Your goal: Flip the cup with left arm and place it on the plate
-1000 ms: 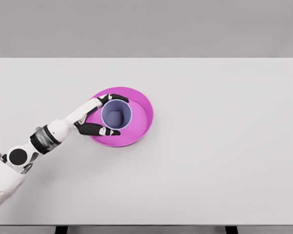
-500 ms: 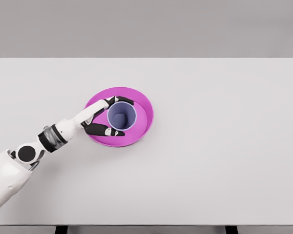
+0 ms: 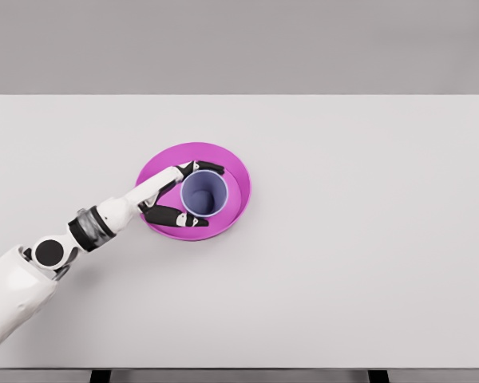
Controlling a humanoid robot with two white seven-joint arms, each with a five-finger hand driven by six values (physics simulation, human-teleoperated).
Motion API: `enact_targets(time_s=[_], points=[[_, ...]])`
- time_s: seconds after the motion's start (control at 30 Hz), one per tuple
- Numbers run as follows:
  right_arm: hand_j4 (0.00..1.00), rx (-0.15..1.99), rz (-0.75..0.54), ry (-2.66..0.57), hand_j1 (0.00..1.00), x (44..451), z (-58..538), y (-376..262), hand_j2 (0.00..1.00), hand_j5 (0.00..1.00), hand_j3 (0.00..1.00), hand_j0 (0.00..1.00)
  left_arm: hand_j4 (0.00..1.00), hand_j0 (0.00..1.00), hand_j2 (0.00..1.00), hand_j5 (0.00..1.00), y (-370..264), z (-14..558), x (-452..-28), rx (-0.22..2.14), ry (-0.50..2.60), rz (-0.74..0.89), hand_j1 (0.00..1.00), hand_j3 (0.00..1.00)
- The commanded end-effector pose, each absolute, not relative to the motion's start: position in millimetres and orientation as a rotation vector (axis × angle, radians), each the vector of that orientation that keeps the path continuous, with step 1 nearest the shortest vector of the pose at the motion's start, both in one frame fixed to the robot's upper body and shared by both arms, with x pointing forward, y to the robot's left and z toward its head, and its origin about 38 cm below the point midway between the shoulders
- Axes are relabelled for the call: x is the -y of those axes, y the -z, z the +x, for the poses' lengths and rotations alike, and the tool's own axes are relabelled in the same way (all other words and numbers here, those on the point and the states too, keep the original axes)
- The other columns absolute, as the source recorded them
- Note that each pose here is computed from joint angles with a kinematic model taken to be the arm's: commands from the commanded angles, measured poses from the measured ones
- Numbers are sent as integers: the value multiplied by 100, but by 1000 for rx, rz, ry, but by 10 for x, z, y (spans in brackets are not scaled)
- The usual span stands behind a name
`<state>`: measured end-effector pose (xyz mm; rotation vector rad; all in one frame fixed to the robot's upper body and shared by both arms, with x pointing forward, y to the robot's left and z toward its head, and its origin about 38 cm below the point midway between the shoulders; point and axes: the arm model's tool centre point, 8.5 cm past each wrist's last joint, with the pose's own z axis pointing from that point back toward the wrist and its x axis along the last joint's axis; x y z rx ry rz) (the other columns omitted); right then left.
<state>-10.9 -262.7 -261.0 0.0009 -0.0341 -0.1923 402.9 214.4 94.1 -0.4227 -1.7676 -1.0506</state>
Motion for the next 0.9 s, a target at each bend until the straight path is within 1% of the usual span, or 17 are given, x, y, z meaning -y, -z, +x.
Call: enact_targets(time_s=[0.0, 0.03, 0.17, 0.87], points=[[100, 34, 2, 192, 100, 2626, -108, 2610, 100, 100, 100, 100, 94, 94, 94, 94, -943, 4033, -2145, 1769, 1039, -427, 94, 94], [100, 34, 3, 192, 100, 2626, -108, 2610, 100, 100, 100, 100, 96, 96, 96, 96, -947, 4032, -2143, 1770, 1037, -429, 96, 96], [100, 34, 1, 192, 100, 2627, -109, 2610, 100, 100, 100, 100, 97, 97, 97, 97, -943, 4029, -2144, 1770, 1034, -429, 97, 97], [100, 34, 3, 192, 100, 2626, -108, 2610, 100, 100, 100, 100, 97, 97, 97, 97, -1069, 4121, -2235, 1811, 979, -405, 97, 97]])
